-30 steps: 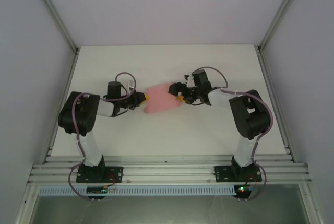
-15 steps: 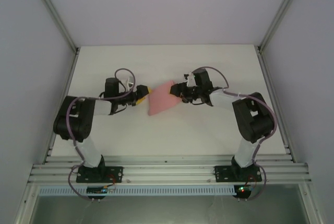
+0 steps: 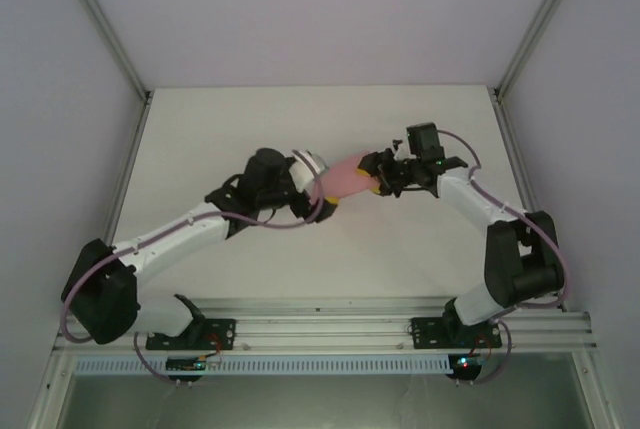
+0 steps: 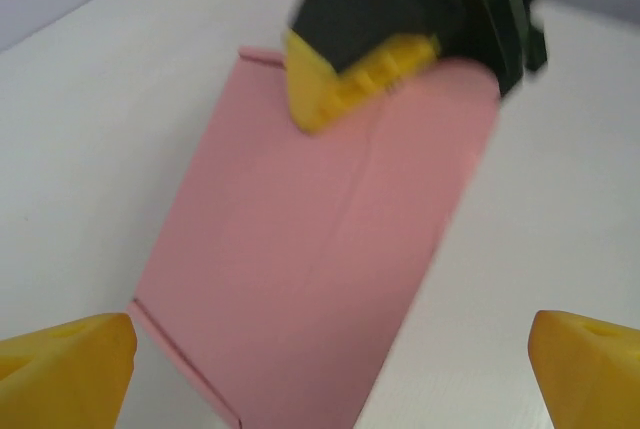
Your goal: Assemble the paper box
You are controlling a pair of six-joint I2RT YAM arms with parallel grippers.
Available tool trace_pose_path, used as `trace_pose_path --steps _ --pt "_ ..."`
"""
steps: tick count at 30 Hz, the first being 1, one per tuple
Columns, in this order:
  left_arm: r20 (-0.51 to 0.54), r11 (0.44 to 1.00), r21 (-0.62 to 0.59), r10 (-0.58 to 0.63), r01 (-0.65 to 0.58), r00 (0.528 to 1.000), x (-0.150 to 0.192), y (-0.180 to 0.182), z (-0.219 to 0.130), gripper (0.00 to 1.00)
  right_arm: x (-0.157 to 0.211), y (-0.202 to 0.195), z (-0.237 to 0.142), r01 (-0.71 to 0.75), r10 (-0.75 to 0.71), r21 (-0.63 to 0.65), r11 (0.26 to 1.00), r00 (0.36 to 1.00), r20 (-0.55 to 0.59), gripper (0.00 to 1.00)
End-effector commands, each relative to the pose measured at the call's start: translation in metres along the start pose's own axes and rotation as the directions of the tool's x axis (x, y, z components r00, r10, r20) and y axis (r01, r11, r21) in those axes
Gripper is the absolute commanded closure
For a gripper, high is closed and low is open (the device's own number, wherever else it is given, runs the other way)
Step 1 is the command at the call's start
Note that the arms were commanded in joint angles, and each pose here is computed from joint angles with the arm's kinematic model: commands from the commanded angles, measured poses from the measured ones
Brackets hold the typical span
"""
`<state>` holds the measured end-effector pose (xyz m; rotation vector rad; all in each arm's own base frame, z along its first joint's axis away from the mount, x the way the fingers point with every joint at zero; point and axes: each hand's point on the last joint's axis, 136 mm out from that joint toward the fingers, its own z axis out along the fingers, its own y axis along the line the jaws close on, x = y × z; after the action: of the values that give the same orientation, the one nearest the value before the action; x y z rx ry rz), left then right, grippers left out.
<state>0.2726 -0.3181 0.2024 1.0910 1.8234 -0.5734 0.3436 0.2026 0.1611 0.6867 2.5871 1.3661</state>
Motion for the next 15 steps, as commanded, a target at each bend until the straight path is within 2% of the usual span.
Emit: trace_pose_path --steps 1,3,6,11,15 --pt "-0.116 0.943 -0.128 0.292 -0.306 0.949 0.02 0.003 0.006 0.0 0.015 -0.002 -0.026 -0.182 0.186 0.067 0.981 0.981 -0.061 0.64" --pt "-0.145 0.897 -0.163 0.389 -0.41 0.91 0.021 -0.003 0.015 0.0 0.017 -0.003 -0.031 -0.255 0.261 0.067 0.965 0.962 -0.084 0.64" --pt "-0.199 0.84 -0.205 0.466 -0.502 0.862 0.026 -0.004 0.03 0.0 0.02 -0.002 -0.032 -0.326 0.33 0.056 0.944 0.937 -0.112 0.65" --pt "-0.258 0.791 -0.305 0.467 -0.53 0.846 0.028 0.017 0.048 0.0 0.03 0.004 -0.032 -0.347 0.352 0.058 0.936 0.921 -0.168 0.65" --pt "-0.243 0.798 -0.298 0.467 -0.523 0.85 0.027 0.014 0.055 0.0 0.042 0.0 -0.033 -0.346 0.358 0.092 0.934 0.91 -0.211 0.66"
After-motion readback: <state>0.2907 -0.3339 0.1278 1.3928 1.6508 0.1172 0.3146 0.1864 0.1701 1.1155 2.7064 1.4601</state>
